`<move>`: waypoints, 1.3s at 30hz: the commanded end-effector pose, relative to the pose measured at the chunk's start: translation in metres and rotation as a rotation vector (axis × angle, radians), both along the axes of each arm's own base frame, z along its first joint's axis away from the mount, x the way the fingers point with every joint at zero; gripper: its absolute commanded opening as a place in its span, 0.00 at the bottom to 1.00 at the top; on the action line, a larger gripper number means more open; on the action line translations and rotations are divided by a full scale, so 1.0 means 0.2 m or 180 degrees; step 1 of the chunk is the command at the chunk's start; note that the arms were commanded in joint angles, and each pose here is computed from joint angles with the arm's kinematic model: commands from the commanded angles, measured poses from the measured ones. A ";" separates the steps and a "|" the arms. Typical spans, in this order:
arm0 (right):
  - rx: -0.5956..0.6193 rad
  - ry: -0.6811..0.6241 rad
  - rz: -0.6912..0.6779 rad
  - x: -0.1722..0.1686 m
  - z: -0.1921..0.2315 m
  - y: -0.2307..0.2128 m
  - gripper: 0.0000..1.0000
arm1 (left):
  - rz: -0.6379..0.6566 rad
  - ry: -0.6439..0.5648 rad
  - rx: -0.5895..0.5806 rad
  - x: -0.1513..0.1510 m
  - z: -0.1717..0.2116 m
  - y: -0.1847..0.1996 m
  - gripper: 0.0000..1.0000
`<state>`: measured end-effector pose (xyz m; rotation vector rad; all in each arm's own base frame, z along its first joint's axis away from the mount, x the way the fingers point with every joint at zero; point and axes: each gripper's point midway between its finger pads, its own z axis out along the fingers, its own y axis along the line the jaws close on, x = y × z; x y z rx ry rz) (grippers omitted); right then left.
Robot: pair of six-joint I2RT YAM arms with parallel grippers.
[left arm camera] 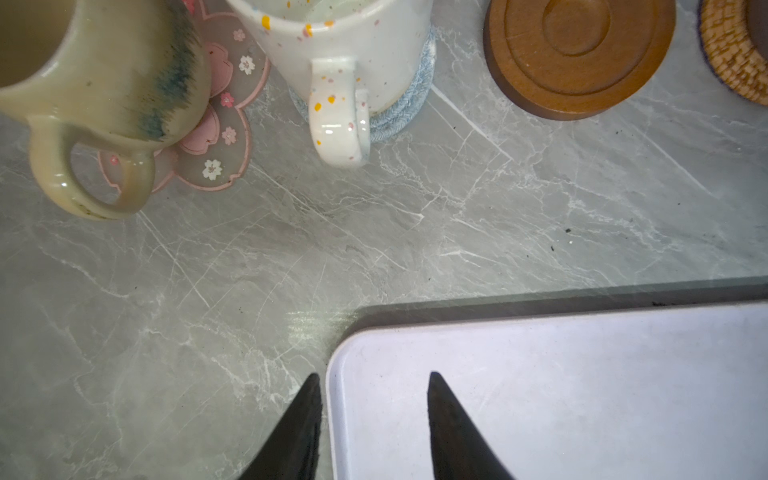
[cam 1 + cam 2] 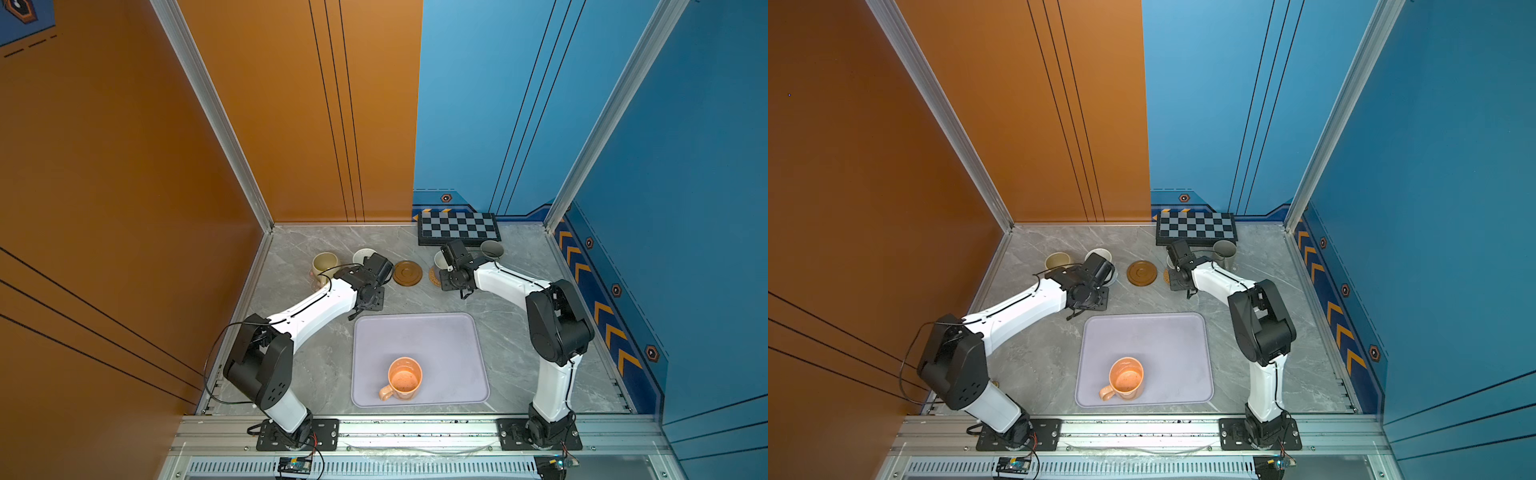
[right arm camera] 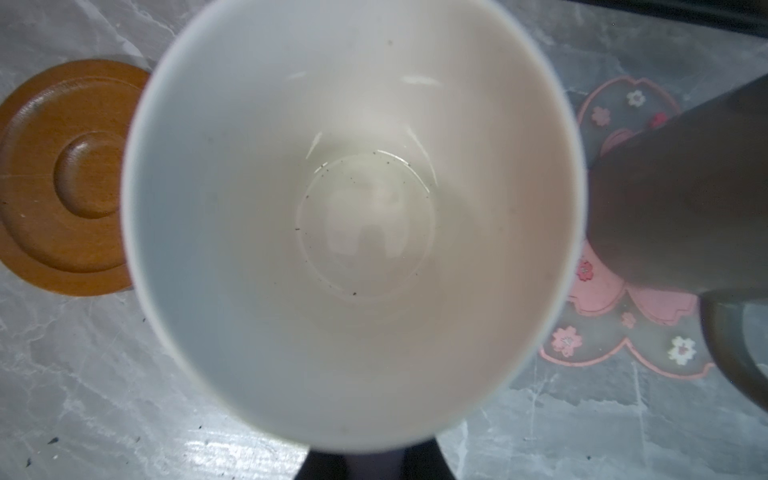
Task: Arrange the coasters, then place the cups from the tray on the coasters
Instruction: 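Lower the lavender mug onto the rattan coaster with the right gripper, then open the right gripper and lift it off the lavender mug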
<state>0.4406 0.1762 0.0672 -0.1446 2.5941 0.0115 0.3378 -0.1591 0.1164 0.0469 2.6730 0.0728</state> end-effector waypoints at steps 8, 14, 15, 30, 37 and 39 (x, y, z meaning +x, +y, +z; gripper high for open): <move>0.0192 -0.0180 -0.0121 0.03 0.08 0.00 0.00 | -0.0025 0.0025 -0.0052 -0.02 0.02 -0.01 0.43; 0.0202 -0.0116 -0.0120 -0.01 0.06 0.00 0.23 | -0.0041 0.0022 -0.0053 -0.02 0.02 -0.03 0.43; 0.0199 -0.0106 -0.0121 -0.02 0.06 -0.01 0.23 | -0.0043 0.0019 -0.0054 -0.02 0.02 -0.03 0.43; 0.0305 -0.0218 -0.0017 -0.06 0.23 0.01 0.60 | -0.0104 -0.0035 -0.0129 -0.07 0.07 -0.02 0.44; 0.0334 -0.0293 0.0018 -0.14 0.36 0.00 0.61 | -0.0126 -0.0089 -0.0187 -0.14 0.11 0.01 0.44; 0.0343 -0.0357 0.0023 -0.16 0.40 -0.01 0.61 | -0.0207 -0.0061 -0.0246 -0.17 0.11 0.00 0.45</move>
